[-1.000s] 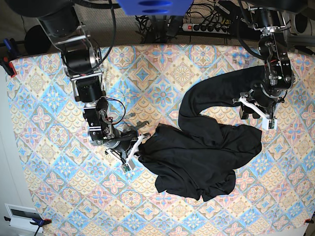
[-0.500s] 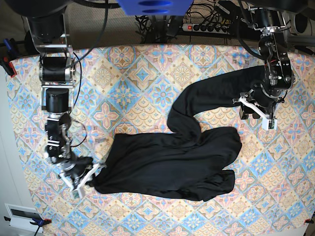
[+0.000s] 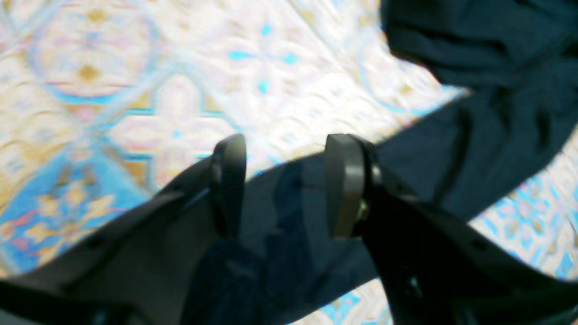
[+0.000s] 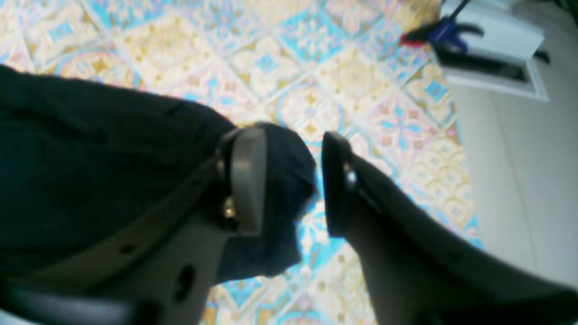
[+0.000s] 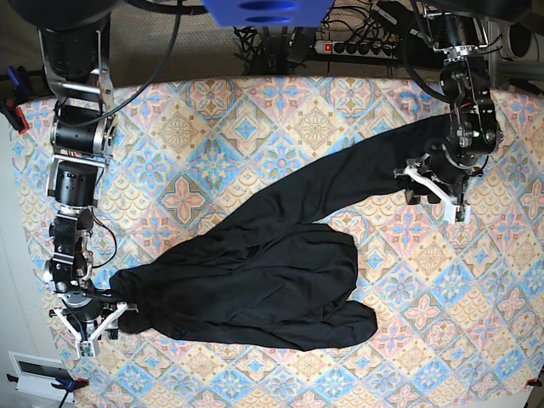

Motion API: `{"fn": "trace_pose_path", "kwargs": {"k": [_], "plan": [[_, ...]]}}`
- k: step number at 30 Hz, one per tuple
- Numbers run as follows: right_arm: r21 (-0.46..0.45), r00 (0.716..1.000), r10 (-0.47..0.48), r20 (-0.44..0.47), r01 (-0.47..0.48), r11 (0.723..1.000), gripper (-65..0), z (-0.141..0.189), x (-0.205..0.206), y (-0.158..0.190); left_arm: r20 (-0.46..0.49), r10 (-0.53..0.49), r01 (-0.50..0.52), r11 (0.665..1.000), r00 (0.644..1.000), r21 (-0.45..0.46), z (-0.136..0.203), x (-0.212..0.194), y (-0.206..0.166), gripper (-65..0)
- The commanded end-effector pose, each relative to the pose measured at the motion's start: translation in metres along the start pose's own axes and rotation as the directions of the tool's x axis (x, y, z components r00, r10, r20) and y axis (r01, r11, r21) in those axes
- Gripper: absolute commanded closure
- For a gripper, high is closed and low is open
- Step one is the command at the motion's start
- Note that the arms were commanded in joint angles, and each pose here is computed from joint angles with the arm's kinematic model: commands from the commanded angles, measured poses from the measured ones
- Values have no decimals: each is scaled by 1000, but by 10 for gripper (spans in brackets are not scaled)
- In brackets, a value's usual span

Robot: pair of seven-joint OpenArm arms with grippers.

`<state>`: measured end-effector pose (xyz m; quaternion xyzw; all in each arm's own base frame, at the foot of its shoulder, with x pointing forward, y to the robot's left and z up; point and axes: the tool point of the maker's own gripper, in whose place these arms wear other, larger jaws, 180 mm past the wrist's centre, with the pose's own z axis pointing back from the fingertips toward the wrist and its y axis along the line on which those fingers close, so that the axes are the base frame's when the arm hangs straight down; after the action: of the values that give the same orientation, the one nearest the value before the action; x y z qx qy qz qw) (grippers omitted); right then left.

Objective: Layout the t-shirt on the table in an organized manner, then fold the t-shirt properly
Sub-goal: 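Grasp the shirt edge with the right gripper and pull it outward, then regrasp the shirt with both grippers at opposite edges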

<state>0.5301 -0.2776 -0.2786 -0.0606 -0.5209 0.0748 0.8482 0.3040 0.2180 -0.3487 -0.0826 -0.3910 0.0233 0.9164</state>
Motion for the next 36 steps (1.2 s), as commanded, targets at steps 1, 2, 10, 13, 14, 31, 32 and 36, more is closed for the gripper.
{"fn": "trace_pose_path", "kwargs": {"k": [1, 2, 10, 13, 14, 31, 32, 36], "plan": [[-14, 1000, 5, 14, -4, 1000, -215, 5, 3, -8, 55, -19, 19, 1000, 998, 1, 3, 19, 1, -275], [-12, 1000, 12, -1, -12, 1000, -212, 7, -6, -5, 67, -22, 22, 1000, 997, -1, 3, 25, 0, -275], [150, 979, 203, -18, -198, 969, -209, 49, -63, 84, 63, 49, -49, 999, 997, 9, -27, 47, 17, -275], [243, 960, 278, 18, -274, 930, -209, 73, -79, 131, 21, 50, -49, 998, 999, -32, -52, 53, 3, -275], [270, 957, 288, 29, -285, 920, -209, 79, -83, 146, 8, 46, -46, 998, 999, -41, -59, 54, 0, -275], [417, 977, 211, 40, -208, 885, -210, 136, -107, 236, -97, -37, 22, 988, 995, -151, -174, 26, -112, -248], [416, 977, 209, 40, -206, 886, -210, 136, -107, 235, -100, -66, 50, 986, 993, -156, -174, 24, -118, -212], [416, 978, 207, 38, -204, 886, -210, 134, -106, 235, -86, -110, 94, 981, 990, -170, -172, 27, -127, 0]]}}
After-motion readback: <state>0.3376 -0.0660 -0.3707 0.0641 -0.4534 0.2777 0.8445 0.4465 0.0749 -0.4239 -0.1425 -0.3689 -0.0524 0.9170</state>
